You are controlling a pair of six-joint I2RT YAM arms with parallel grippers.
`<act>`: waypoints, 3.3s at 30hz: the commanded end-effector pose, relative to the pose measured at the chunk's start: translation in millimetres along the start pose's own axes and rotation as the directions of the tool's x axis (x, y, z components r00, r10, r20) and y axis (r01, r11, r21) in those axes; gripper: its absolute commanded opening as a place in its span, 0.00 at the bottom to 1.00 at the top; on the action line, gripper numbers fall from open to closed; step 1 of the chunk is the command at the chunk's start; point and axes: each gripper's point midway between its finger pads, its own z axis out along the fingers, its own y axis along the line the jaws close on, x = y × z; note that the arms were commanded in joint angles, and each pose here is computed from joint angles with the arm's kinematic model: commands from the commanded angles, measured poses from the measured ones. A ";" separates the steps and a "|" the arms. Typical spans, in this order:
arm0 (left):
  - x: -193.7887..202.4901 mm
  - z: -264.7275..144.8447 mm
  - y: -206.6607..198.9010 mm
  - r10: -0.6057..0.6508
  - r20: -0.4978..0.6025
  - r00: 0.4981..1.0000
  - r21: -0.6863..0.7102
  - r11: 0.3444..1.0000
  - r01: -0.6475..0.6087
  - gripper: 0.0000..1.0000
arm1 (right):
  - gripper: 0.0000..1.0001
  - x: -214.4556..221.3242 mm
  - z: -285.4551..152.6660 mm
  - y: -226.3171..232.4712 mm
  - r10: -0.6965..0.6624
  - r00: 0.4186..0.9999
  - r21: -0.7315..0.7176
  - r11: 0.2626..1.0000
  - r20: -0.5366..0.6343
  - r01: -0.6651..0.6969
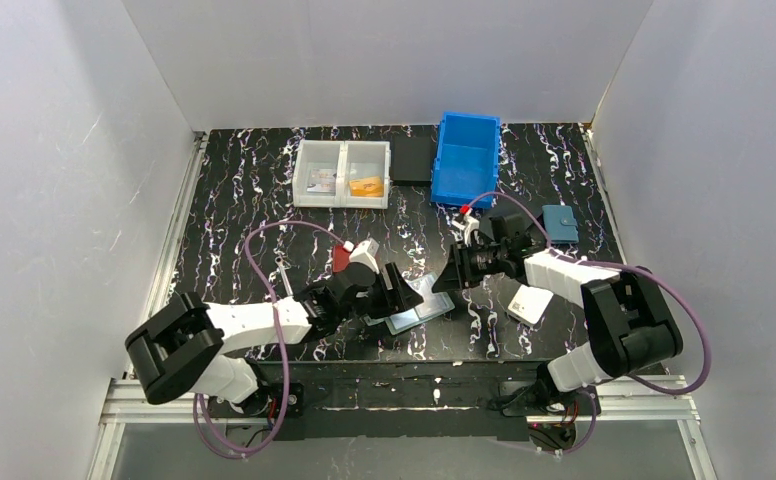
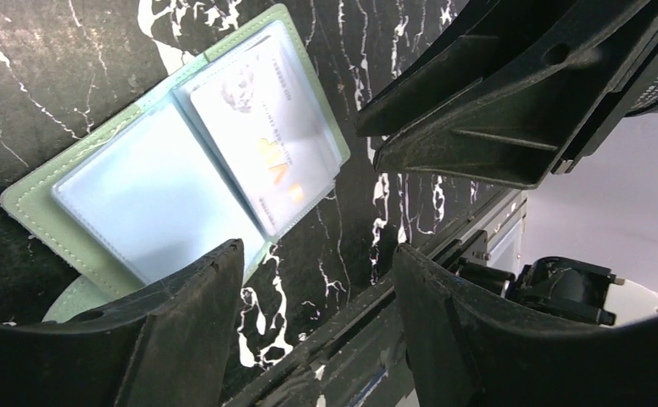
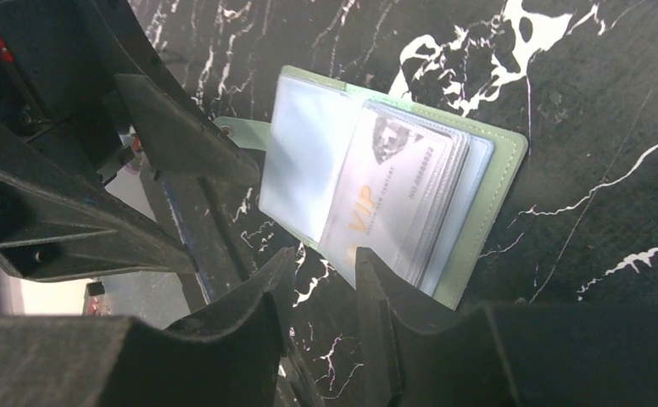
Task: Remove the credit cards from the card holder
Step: Remove the credit card from the card holder.
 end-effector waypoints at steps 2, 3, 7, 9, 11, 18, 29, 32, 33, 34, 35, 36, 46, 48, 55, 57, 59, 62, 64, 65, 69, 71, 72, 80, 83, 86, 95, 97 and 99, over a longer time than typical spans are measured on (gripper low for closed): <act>1.2 4.2 7.1 -0.027 0.037 0.999 0.022 0.999 0.026 0.62 | 0.41 -1.0 8.2 -12.9 -0.015 1.000 0.059 0.998 -0.019 0.016; 1.2 3.6 9.3 -0.024 0.043 0.999 0.021 1.000 0.024 0.62 | 0.41 0.4 7.7 -14.3 -0.015 1.000 0.066 0.998 -0.026 0.016; 1.7 -0.5 14.1 -0.015 0.052 0.999 0.019 1.000 0.014 0.62 | 0.42 -0.6 6.2 -13.0 -0.062 0.997 0.058 0.996 -0.036 0.064; 4.0 -2.1 17.4 -0.018 0.048 0.999 0.017 1.000 0.017 0.62 | 0.42 0.1 5.3 -10.9 -0.091 0.994 0.040 0.995 -0.055 0.093; 5.8 -3.8 20.5 -0.026 0.047 0.999 0.015 1.000 0.025 0.63 | 0.43 0.3 4.6 -8.8 -0.119 0.990 0.021 0.992 -0.071 0.121; 0.4 -10.5 15.9 -0.021 0.076 0.997 0.043 0.999 0.018 0.63 | 0.44 3.1 3.9 0.9 -0.160 0.984 -0.048 0.986 -0.083 0.157; 3.1 -7.2 15.4 -0.050 0.067 0.997 0.052 0.998 0.046 0.63 | 0.45 3.4 4.3 -0.2 -0.165 0.982 -0.052 0.986 -0.096 0.161; 2.5 -8.0 13.8 -0.066 0.071 0.995 0.066 0.996 0.061 0.64 | 0.45 4.3 4.8 -1.1 -0.158 0.982 -0.052 0.987 -0.100 0.154; 1.5 -8.2 11.8 -0.076 0.075 0.994 0.076 0.995 0.070 0.64 | 0.45 5.2 5.1 -1.5 -0.156 0.982 -0.053 0.987 -0.103 0.151; 0.4 -8.2 10.1 -0.087 0.080 0.993 0.085 0.993 0.080 0.64 | 0.45 5.5 5.4 -1.5 -0.154 0.983 -0.055 0.987 -0.104 0.149; -0.6 -8.4 7.8 -0.098 0.083 0.992 0.097 0.991 0.089 0.64 | 0.45 6.2 6.0 -1.7 -0.148 0.983 -0.057 0.988 -0.106 0.143; -1.4 -8.1 5.7 -0.106 0.086 0.991 0.108 0.990 0.096 0.64 | 0.46 6.4 6.4 -1.7 -0.143 0.984 -0.059 0.989 -0.108 0.137; -1.4 -2.2 9.5 -0.179 0.084 0.980 0.144 0.976 0.166 0.64 | 0.46 7.6 8.4 -4.8 -0.113 0.987 -0.048 0.993 -0.113 0.108; -0.9 -1.1 10.7 -0.182 0.079 0.980 0.143 0.975 0.169 0.64 | 0.46 7.9 8.9 -5.5 -0.109 0.988 -0.047 0.993 -0.112 0.105; 2.3 4.9 14.1 -0.180 0.060 0.982 0.121 0.978 0.171 0.63 | 0.46 8.5 10.7 -12.2 -0.064 0.991 -0.007 0.998 -0.115 0.063; 4.0 7.7 18.8 -0.187 0.053 0.981 0.089 0.979 0.182 0.62 | 0.46 7.3 10.7 -14.5 -0.054 0.993 0.011 0.998 -0.109 0.056; 6.2 10.1 23.0 -0.184 0.040 0.982 0.050 0.982 0.182 0.62 | 0.46 6.3 10.7 -15.8 -0.048 0.994 0.025 0.998 -0.102 0.051; 7.9 11.6 26.9 -0.181 0.030 0.983 0.010 0.984 0.180 0.62 | 0.45 6.3 11.0 -17.5 -0.037 0.995 0.037 0.998 -0.096 0.040; 6.7 11.8 29.4 -0.182 0.037 0.983 -0.007 0.983 0.183 0.59 | 0.45 7.1 11.5 -18.9 -0.028 0.995 0.043 0.999 -0.097 0.032; 5.9 12.3 30.6 -0.182 0.041 0.982 -0.017 0.983 0.183 0.57 | 0.45 7.6 11.9 -19.4 -0.024 0.995 0.043 0.999 -0.099 0.028; 4.4 17.6 27.0 -0.179 0.033 0.983 -0.035 0.983 0.181 0.54 | 0.44 8.4 12.9 -20.9 -0.012 0.995 0.045 0.999 -0.100 0.017; 4.2 21.7 22.5 -0.178 0.021 0.984 -0.033 0.983 0.179 0.53 | 0.44 8.3 13.1 -21.1 -0.008 0.995 0.048 0.999 -0.099 0.013; 4.5 23.7 20.6 -0.177 0.014 0.984 -0.031 0.984 0.177 0.53 | 0.44 8.0 13.1 -21.5 -0.008 0.995 0.051 0.999 -0.098 0.013; 8.7 33.3 28.4 -0.183 0.004 0.983 -0.068 0.981 0.183 0.51 | 0.39 1.5 11.7 -24.4 -0.020 0.996 0.082 0.996 -0.084 0.027; 10.1 35.5 33.6 -0.184 0.006 0.983 -0.087 0.979 0.184 0.50 | 0.38 -5.5 11.5 -22.3 -0.040 0.997 0.079 0.996 -0.069 0.045; 11.0 36.9 32.6 -0.181 -0.003 0.983 -0.086 0.980 0.180 0.50 | 0.36 -15.6 12.3 -18.1 -0.045 0.996 0.061 0.997 -0.078 0.050; 9.0 39.5 30.5 -0.168 -0.002 0.986 -0.089 0.982 0.168 0.48 | 0.38 -14.8 13.9 -12.8 -0.024 0.998 0.026 0.999 -0.051 0.026; 9.1 40.0 32.2 -0.170 0.000 0.985 -0.096 0.981 0.169 0.48 | 0.38 -11.6 16.9 -15.3 -0.004 0.999 0.022 1.000 -0.051 0.005; 9.5 41.0 32.5 -0.169 -0.001 0.986 -0.098 0.981 0.168 0.48 | 0.38 -7.9 19.6 -18.3 0.016 0.997 0.016 1.000 -0.071 -0.015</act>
